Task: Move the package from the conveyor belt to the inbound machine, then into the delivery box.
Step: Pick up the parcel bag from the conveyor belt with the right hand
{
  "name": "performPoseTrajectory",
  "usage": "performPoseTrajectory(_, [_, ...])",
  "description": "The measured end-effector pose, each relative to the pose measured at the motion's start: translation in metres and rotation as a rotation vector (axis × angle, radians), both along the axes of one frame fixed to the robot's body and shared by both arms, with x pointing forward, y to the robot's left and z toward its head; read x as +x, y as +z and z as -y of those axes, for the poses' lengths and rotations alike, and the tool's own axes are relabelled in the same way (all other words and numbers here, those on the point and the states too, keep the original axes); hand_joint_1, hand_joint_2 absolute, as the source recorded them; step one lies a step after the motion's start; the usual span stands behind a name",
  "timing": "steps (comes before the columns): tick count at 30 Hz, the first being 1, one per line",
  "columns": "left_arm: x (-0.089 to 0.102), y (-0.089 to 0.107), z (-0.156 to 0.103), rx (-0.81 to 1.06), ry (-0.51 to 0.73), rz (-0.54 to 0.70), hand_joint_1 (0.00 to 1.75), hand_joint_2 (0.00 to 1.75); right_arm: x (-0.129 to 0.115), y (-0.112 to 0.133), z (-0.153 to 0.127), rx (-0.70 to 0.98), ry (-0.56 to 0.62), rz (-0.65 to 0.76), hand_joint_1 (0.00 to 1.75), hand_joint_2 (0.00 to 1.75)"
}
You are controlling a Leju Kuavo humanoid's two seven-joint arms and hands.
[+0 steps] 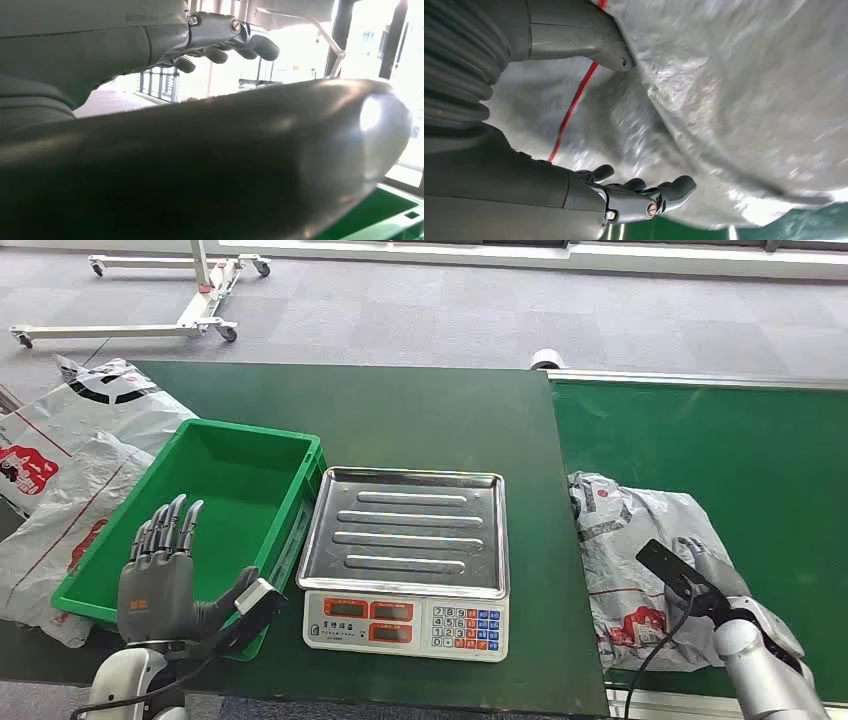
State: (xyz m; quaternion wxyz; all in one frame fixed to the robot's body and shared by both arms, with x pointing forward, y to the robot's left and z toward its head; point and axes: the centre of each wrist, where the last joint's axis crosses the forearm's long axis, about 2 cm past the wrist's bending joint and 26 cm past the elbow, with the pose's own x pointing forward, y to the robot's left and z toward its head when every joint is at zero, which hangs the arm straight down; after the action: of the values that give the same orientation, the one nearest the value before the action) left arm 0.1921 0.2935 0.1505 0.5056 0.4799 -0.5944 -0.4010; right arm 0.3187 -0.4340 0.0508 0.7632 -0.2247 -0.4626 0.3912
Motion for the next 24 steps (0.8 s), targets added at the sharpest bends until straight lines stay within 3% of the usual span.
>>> performPoseTrajectory(3, [-0.001, 0.001, 0.000, -0.002, 0.005, 0.001, 0.00, 0.00, -0.004, -0.007, -0.015, 0.041, -0.013, -0.029, 0.00, 1.75])
performPoseTrajectory(4, [-0.002, 0.001, 0.001, -0.003, 0.007, 0.000, 0.00, 0.00, -0.006, -0.011, -0.023, 0.052, -0.018, -0.043, 0.33, 1.75])
performPoseTrajectory(7, [-0.003, 0.001, 0.001, -0.006, 0.015, -0.002, 0.00, 0.00, -0.012, -0.019, -0.039, 0.037, -0.033, -0.074, 1.64, 1.75])
performPoseTrajectory(8, [-0.003, 0.001, 0.002, -0.006, 0.019, -0.002, 0.00, 0.00, -0.014, -0.021, -0.043, 0.013, -0.038, -0.076, 1.75, 1.75])
performPoseTrajectory(14, [-0.006, 0.006, 0.004, 0.006, 0.033, 0.009, 0.00, 0.00, -0.024, -0.025, -0.057, -0.114, -0.080, -0.043, 1.75, 1.75])
performPoseTrajectory(24, [-0.007, 0.009, 0.006, 0.009, 0.033, 0.020, 0.00, 0.00, -0.039, -0.020, -0.063, -0.123, -0.082, 0.010, 1.75, 1.75])
